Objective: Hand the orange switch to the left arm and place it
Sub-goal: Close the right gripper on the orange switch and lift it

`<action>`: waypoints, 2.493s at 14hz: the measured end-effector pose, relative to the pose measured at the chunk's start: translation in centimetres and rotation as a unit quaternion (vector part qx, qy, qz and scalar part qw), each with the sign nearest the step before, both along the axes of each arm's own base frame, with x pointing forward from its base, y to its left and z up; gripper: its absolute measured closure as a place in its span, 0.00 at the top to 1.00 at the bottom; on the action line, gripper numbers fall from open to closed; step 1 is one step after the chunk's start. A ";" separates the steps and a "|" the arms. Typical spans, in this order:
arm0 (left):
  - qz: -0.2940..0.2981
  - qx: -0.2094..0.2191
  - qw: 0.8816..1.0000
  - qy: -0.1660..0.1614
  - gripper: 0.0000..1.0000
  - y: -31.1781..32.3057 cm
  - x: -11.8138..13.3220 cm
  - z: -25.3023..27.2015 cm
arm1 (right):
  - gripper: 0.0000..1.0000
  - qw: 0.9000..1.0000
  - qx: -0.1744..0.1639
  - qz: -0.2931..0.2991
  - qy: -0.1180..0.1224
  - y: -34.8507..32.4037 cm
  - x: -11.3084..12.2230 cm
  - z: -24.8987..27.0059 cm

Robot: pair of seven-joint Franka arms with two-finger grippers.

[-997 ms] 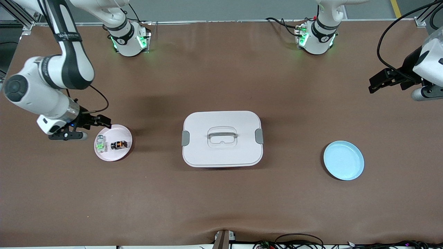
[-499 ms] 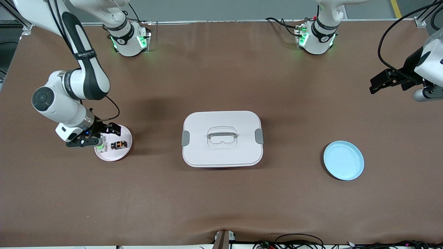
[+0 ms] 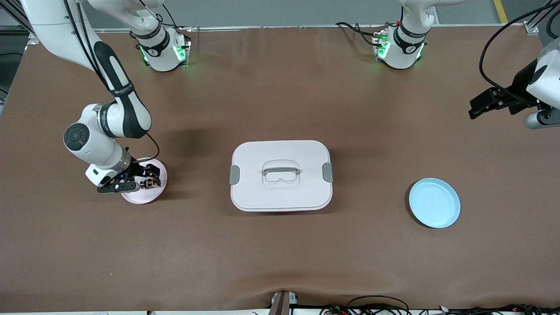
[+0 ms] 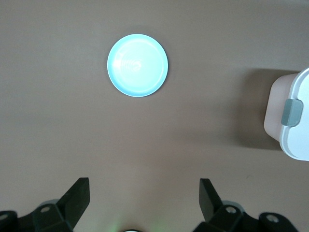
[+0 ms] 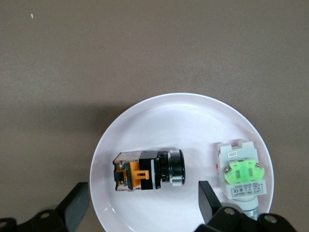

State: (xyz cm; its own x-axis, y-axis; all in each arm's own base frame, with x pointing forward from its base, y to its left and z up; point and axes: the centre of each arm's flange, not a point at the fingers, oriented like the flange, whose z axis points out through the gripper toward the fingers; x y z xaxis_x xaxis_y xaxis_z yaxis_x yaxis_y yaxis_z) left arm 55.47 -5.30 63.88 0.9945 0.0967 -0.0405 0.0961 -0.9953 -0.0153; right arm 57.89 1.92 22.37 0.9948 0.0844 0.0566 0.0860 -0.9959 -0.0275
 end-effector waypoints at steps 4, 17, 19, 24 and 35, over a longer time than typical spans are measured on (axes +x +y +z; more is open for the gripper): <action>0.000 0.000 1.000 -0.001 1.00 0.0 0.0 0.1 | 1.00 1.000 -0.002 -0.001 -0.014 -0.2 0.5 -0.7; 0.000 0.000 1.000 0.000 1.00 0.0 -0.1 0.1 | 1.00 1.000 -0.009 -0.001 -0.014 -0.3 0.7 -4.7; 0.000 0.000 1.000 0.000 1.00 0.0 -0.1 0.1 | 1.00 1.000 -0.009 -0.001 -0.011 -0.3 0.7 -5.0; 0.000 0.000 1.000 -0.002 1.00 0.0 -0.3 0.4 | 0.91 1.000 -0.009 0.000 -0.006 -0.3 0.6 -5.5; -0.001 0.001 1.000 0.003 1.00 -0.1 -0.8 0.7 | 0.73 1.000 0.006 -0.016 0.026 -0.1 1.2 -4.8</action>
